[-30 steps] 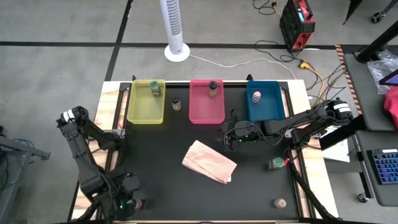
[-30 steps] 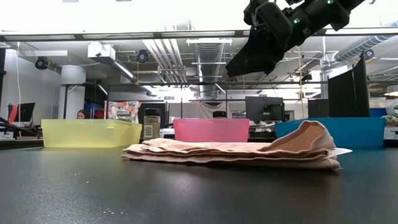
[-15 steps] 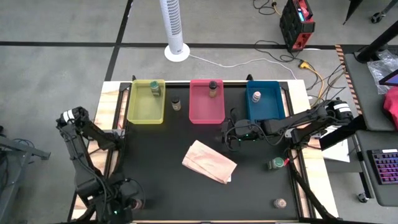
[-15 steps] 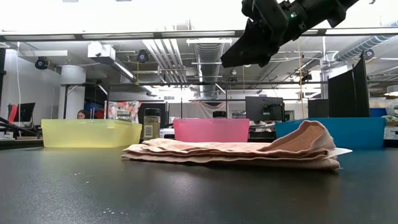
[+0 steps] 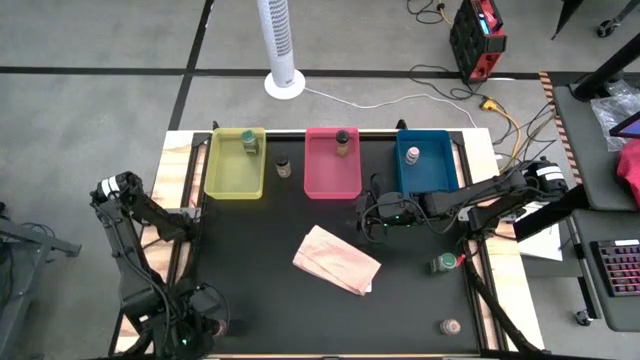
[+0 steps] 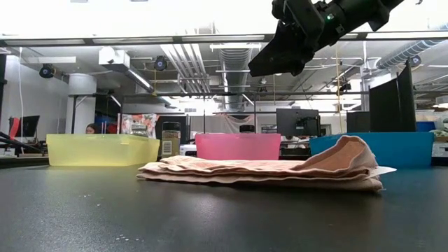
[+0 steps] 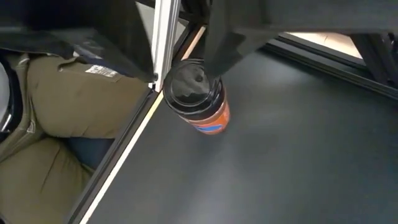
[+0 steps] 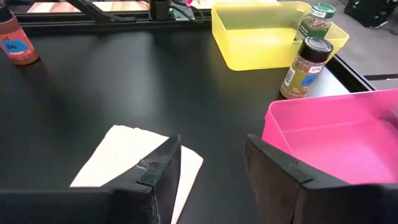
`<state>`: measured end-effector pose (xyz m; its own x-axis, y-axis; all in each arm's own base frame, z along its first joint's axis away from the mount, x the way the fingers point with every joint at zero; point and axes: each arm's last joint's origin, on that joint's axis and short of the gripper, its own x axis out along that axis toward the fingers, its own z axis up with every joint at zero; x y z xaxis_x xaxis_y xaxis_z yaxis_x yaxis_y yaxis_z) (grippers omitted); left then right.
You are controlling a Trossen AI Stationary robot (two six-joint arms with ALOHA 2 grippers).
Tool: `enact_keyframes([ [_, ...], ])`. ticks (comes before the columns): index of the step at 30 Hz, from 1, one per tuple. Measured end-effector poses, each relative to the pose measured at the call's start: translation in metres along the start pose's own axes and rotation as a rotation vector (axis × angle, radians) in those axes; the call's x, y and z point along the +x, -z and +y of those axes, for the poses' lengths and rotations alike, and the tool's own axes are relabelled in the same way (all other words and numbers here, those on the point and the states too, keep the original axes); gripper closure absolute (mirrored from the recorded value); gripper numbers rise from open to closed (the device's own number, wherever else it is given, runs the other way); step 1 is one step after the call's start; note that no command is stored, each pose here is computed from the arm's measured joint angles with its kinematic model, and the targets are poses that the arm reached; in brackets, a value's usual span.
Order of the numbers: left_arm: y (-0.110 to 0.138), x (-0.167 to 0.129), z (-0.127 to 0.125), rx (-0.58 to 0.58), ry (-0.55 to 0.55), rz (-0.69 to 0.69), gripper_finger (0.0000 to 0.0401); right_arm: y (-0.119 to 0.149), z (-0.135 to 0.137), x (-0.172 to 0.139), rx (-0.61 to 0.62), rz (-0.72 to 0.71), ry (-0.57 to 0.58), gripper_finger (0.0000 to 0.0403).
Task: Sort spices by type
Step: Put the bottom black seasoning bottle into the pink bin
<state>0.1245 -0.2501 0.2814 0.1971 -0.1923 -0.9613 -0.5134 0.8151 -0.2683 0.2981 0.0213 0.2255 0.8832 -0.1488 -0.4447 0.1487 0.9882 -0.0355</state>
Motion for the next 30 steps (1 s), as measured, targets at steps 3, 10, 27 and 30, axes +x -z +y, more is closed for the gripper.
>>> enact_keyframes([
  [3,0.0,0.0,0.0,-0.005,-0.002,-0.002,0.0212,0.0,0.0,0.0,0.0,0.0,0.0,0.0231],
  [10,0.004,0.022,-0.006,0.116,-0.074,0.004,0.0115,0.0,0.0,0.0,0.006,0.001,-0.001,0.0225],
  [27,0.01,0.056,-0.017,0.148,-0.175,0.031,0.0104,0.0,0.0,0.0,0.014,0.001,0.0,0.0243],
  [30,0.01,0.056,-0.016,0.151,-0.182,0.015,0.0113,0.0,0.0,0.0,0.014,0.001,0.0,0.0243],
])
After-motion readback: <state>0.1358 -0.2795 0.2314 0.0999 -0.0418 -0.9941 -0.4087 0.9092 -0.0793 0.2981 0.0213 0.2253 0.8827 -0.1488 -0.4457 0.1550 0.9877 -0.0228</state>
